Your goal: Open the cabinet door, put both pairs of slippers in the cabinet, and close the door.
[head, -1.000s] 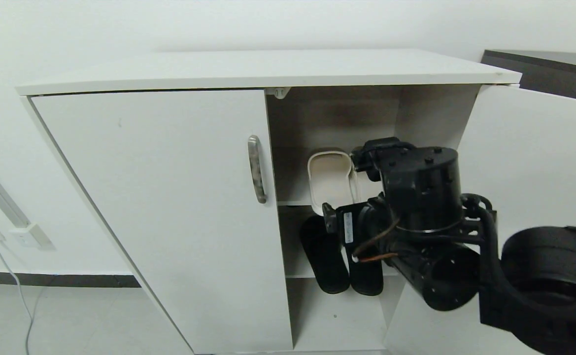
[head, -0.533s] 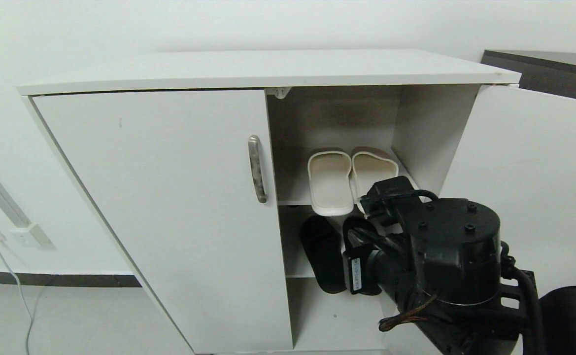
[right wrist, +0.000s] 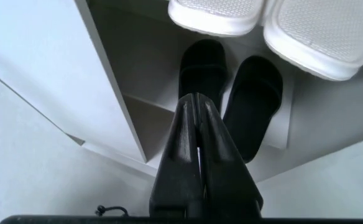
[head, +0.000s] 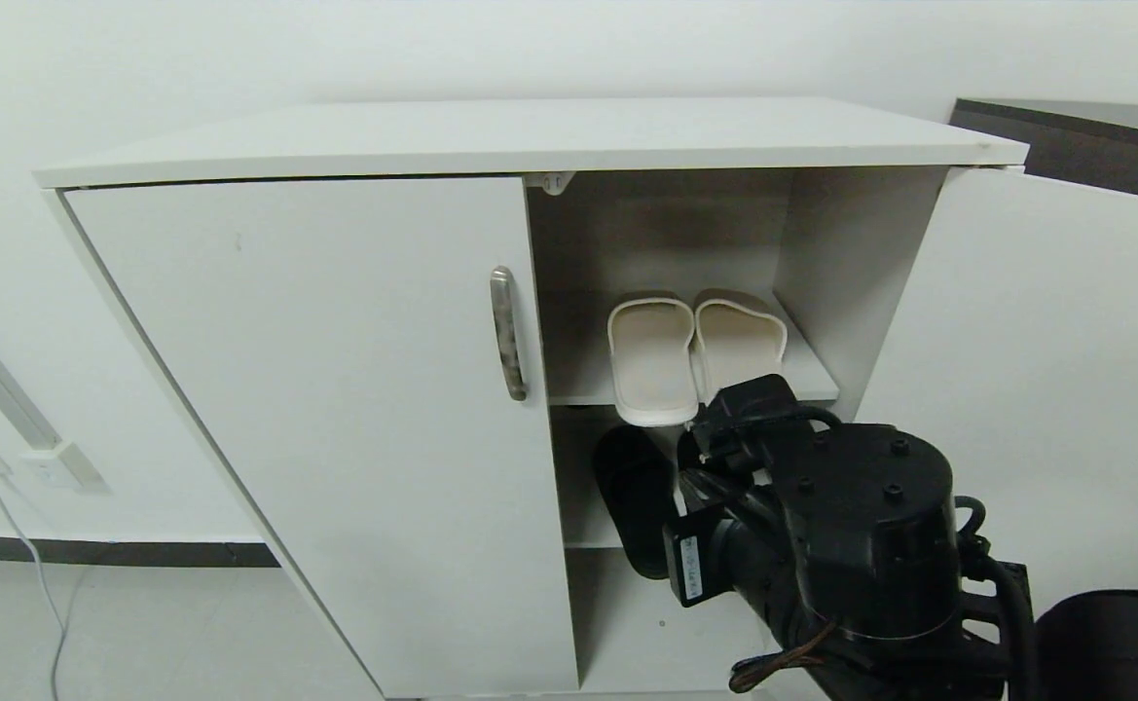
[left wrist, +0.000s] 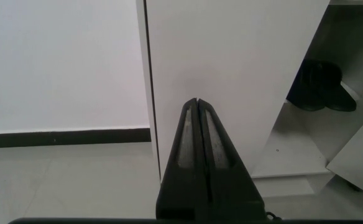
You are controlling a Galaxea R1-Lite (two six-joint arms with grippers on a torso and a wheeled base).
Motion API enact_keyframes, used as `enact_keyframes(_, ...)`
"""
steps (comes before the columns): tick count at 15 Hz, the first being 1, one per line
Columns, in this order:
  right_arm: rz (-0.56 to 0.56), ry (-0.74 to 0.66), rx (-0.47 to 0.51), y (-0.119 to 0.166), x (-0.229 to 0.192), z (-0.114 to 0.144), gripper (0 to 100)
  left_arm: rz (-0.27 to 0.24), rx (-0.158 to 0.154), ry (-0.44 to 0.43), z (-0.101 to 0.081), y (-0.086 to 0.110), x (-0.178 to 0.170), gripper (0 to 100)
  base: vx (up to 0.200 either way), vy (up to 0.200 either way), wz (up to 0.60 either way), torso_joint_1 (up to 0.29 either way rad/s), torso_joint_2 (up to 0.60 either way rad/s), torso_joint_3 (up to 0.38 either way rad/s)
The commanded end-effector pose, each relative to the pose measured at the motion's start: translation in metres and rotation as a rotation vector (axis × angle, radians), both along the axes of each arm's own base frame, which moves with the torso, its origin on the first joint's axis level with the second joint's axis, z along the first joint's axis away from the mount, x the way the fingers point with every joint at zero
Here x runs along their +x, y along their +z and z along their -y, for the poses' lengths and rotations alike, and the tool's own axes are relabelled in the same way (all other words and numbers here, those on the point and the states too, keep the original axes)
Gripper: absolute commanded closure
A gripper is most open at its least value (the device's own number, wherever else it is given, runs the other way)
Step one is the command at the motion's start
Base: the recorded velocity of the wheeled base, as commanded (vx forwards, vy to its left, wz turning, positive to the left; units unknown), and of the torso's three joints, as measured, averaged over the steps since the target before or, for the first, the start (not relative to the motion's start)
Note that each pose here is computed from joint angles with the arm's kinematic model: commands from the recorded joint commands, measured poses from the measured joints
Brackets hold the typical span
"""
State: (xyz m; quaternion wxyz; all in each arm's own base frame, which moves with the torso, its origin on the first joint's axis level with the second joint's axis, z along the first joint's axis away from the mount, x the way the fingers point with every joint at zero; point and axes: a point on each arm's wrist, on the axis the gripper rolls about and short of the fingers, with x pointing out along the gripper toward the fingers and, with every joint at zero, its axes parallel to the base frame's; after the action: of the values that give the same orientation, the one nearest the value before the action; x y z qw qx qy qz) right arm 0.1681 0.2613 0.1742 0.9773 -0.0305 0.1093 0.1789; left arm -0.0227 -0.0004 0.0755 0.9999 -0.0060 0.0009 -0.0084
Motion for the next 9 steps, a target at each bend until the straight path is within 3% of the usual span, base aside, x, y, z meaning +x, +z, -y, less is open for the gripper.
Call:
enact_keyframes(1, -0.008, 0.002, -0.017, -0.0073, 0.0011, -0.0024, 100, 0.0, 0.0, 0.0, 0.0, 0.0, 0.0, 100, 0.0, 0.0, 0.0, 0.0, 0.0, 0.0)
enact_keyframes(5, -0.009, 0.007, -0.029, -0.0119, 0.0014, -0.0021, 100, 0.0, 0.0, 0.0, 0.0, 0.0, 0.0, 100, 0.0, 0.0, 0.0, 0.0, 0.0, 0.0)
enact_keyframes(9, -0.011, 0.007, -0.033, -0.0131, 0.001, -0.0015, 100, 0.0, 0.0, -0.002, 0.0, 0.0, 0.0, 100, -0.2, 0.0, 0.0, 0.007, 0.0, 0.0)
